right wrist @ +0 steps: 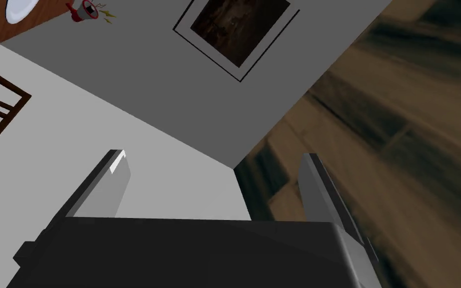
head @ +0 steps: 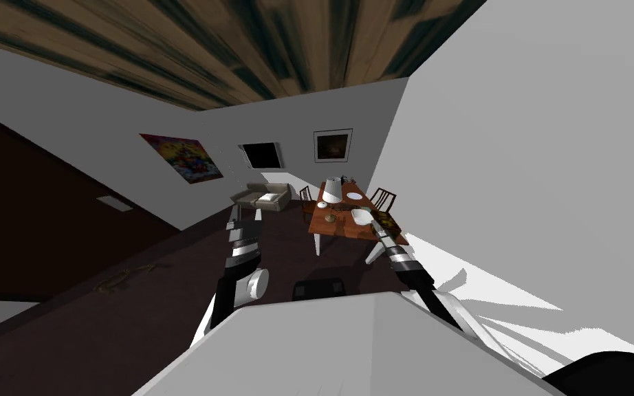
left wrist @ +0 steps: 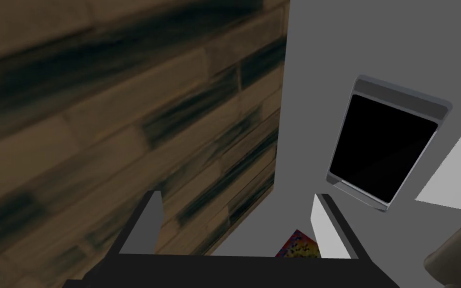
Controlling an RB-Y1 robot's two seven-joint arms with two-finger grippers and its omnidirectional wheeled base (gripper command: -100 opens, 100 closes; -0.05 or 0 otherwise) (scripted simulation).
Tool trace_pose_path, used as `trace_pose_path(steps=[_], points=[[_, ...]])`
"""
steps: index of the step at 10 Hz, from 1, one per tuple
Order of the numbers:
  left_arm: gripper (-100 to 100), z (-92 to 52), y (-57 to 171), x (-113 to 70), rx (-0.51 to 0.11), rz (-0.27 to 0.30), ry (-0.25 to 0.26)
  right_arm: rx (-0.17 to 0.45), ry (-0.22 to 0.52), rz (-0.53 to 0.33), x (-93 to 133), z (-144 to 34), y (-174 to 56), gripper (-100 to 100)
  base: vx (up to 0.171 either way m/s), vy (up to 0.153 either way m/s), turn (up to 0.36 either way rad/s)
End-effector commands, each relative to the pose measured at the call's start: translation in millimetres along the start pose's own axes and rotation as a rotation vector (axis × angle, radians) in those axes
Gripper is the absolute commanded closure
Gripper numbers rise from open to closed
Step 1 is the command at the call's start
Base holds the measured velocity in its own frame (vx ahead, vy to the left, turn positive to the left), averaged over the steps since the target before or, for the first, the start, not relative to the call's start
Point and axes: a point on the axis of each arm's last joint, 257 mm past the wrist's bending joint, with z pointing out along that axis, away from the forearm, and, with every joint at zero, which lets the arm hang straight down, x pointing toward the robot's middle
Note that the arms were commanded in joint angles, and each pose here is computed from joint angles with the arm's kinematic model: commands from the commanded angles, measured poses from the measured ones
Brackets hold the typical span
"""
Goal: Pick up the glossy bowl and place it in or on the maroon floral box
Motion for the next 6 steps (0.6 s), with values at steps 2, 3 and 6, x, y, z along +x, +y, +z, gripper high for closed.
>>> trace_pose_path(steps=[2, 3, 6], points=[[0, 0.0, 0.0, 0.0, 0.000, 0.000, 0.000, 0.149, 0.059, -0.196, -5.7, -26.8, -61.9, -100, -0.130, 0.165, 0.431], [0, 0.0, 0.0, 0.0, 0.000, 0.000, 0.000, 0.149, 0.063, -0.207, -5.0, -26.8, -61.9, -100, -0.102, 0.108, 0.098], [0, 0.0, 0.0, 0.0, 0.000, 0.000, 0.000, 0.273, 0.126, -0.374, -14.5, -59.9, -112.8, -100, -0.073, 0.123, 0.292]])
